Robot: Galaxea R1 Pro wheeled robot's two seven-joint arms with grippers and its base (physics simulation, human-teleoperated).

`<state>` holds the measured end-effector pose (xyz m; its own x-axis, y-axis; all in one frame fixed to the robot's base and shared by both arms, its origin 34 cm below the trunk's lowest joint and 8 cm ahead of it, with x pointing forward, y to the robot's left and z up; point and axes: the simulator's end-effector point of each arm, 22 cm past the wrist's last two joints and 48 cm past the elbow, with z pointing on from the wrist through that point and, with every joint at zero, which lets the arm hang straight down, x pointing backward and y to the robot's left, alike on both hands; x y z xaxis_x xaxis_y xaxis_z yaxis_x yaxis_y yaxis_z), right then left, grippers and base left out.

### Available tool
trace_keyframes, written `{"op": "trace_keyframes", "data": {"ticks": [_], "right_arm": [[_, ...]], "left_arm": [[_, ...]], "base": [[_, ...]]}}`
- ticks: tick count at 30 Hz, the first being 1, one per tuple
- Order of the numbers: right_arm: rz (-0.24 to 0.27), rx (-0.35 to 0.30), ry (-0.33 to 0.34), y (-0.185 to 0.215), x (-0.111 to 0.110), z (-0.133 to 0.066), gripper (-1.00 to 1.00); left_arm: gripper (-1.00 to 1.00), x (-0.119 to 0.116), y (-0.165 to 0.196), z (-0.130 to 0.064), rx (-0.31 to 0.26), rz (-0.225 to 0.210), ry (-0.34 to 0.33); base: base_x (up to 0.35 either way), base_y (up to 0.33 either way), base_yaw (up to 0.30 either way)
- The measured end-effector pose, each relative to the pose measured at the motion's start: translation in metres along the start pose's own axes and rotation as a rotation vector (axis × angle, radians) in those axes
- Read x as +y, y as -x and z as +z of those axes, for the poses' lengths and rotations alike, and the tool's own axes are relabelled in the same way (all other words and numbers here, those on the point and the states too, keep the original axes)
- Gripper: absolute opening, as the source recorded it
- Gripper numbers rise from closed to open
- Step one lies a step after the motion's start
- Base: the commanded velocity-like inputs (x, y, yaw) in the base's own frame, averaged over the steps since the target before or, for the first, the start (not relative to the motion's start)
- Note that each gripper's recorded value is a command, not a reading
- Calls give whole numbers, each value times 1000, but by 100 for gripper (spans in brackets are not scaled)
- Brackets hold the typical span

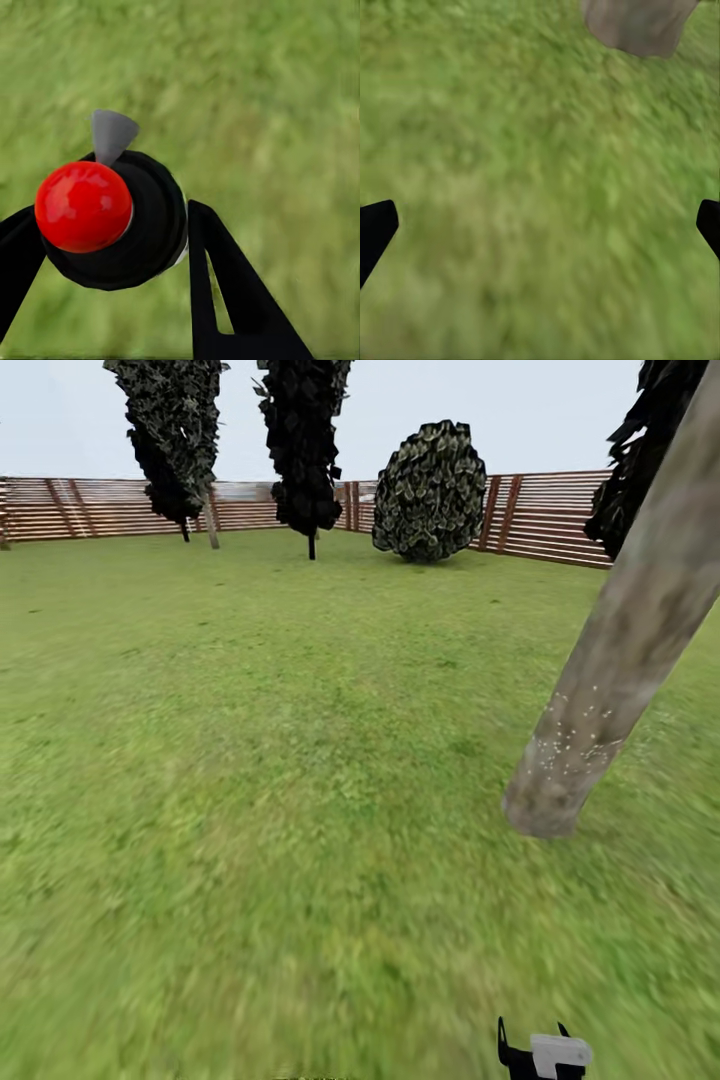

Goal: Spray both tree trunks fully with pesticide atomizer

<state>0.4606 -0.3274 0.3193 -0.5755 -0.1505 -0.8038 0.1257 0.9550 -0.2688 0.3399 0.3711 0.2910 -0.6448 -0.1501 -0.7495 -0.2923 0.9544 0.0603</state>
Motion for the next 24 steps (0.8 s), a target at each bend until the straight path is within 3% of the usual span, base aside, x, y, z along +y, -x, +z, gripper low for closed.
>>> {"op": "trace_keyframes", "data": {"ticks": [24], "right_arm": [[-4,16,4,-8,2,-1,100]], "left_arm": [[-100,1,-7,-2,18,5,2]], "base": [[0,0,253]]}}
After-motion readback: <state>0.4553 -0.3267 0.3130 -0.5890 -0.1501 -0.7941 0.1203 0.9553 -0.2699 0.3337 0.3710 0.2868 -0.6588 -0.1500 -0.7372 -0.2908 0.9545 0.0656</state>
